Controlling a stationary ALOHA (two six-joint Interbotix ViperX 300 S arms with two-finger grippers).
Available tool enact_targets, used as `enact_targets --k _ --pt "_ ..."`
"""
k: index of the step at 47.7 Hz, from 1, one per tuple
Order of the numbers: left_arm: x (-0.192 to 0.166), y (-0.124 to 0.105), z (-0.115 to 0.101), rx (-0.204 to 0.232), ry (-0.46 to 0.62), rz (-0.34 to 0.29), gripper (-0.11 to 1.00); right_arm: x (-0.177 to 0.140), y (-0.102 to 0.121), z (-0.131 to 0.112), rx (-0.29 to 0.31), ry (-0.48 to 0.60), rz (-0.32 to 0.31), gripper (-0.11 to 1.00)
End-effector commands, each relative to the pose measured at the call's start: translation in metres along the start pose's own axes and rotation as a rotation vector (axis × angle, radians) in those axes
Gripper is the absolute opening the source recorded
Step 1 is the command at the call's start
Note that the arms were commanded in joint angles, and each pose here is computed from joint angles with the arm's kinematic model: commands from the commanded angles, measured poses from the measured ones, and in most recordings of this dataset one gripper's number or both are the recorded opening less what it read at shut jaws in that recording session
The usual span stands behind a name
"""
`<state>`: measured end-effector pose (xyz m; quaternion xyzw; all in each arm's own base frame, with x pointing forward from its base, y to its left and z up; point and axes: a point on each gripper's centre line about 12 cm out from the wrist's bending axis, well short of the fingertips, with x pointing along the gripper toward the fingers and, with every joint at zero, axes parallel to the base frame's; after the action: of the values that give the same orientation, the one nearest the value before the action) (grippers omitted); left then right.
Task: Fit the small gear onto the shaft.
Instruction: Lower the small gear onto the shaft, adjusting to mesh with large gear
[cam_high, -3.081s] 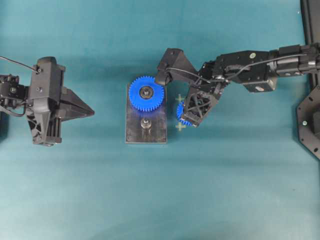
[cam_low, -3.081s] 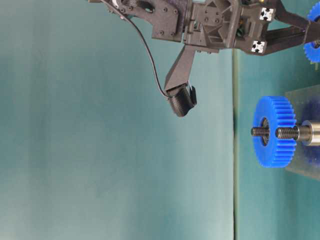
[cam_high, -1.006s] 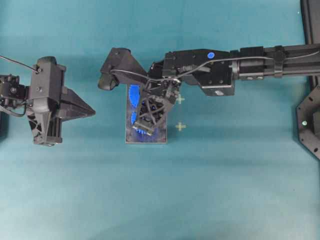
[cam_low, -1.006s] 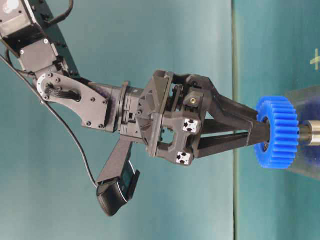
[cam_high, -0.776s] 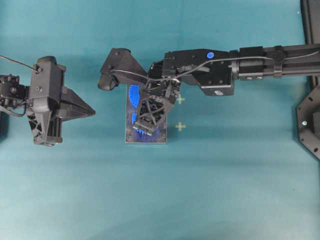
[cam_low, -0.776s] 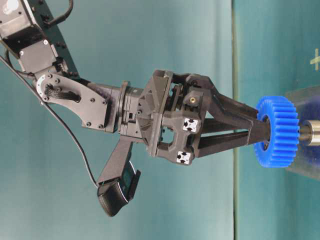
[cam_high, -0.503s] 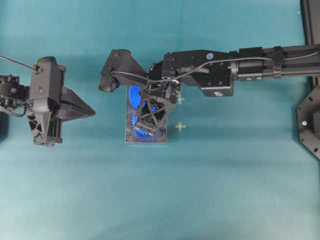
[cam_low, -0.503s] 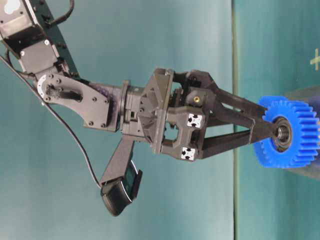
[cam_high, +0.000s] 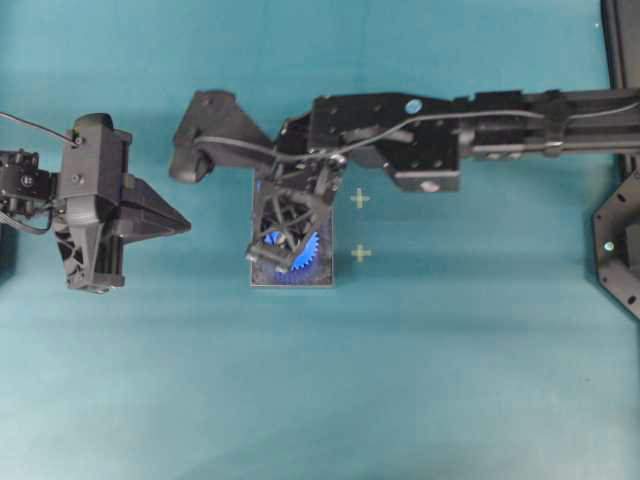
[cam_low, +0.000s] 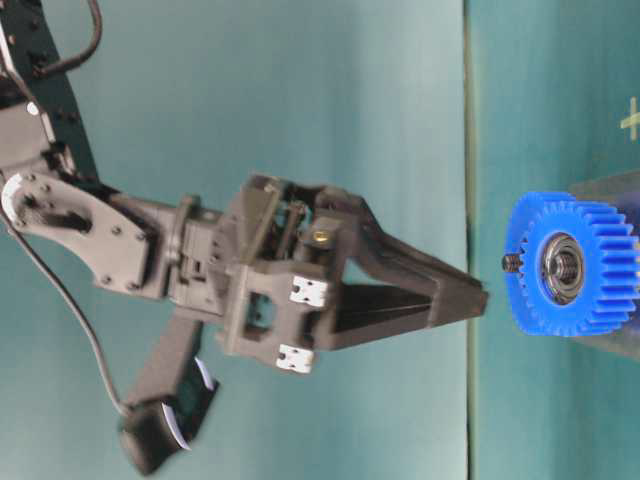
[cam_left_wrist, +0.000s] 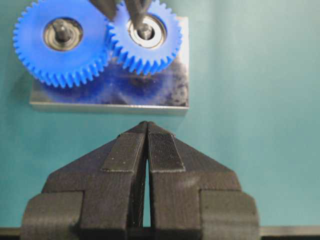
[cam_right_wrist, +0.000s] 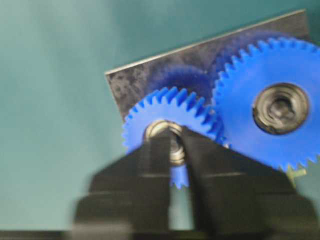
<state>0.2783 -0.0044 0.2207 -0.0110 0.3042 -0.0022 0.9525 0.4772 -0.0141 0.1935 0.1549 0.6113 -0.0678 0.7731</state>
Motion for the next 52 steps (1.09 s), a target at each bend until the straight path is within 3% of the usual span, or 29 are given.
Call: enact_targets --k 1,6,17,33,42,52 --pt "-0.001 -0.001 0.006 0.002 -0.023 -0.002 0.00 -0.003 0.001 0.006 -0.015 -0.018 0.006 0.07" --pt "-0.001 -0.001 0.006 0.002 -0.023 -0.002 0.00 0.006 -0.003 0.007 -0.005 -0.005 0.001 0.01" --pt "-0.001 -0.001 0.007 0.002 -0.029 -0.002 0.00 0.005 -0.019 0.008 0.015 -0.004 -0.052 0.01" --pt "-0.001 -0.001 0.006 0.002 -0.029 -0.002 0.00 0.008 -0.032 -0.014 0.064 0.059 -0.084 0.01" --pt "-0.001 -0.001 0.006 0.002 -0.029 -0.002 0.00 0.007 -0.024 -0.037 0.084 0.089 -0.089 0.01" --pt "-0.001 -0.001 0.006 0.001 -0.029 -0.002 0.00 -0.015 0.005 -0.055 0.091 0.052 -0.067 0.01"
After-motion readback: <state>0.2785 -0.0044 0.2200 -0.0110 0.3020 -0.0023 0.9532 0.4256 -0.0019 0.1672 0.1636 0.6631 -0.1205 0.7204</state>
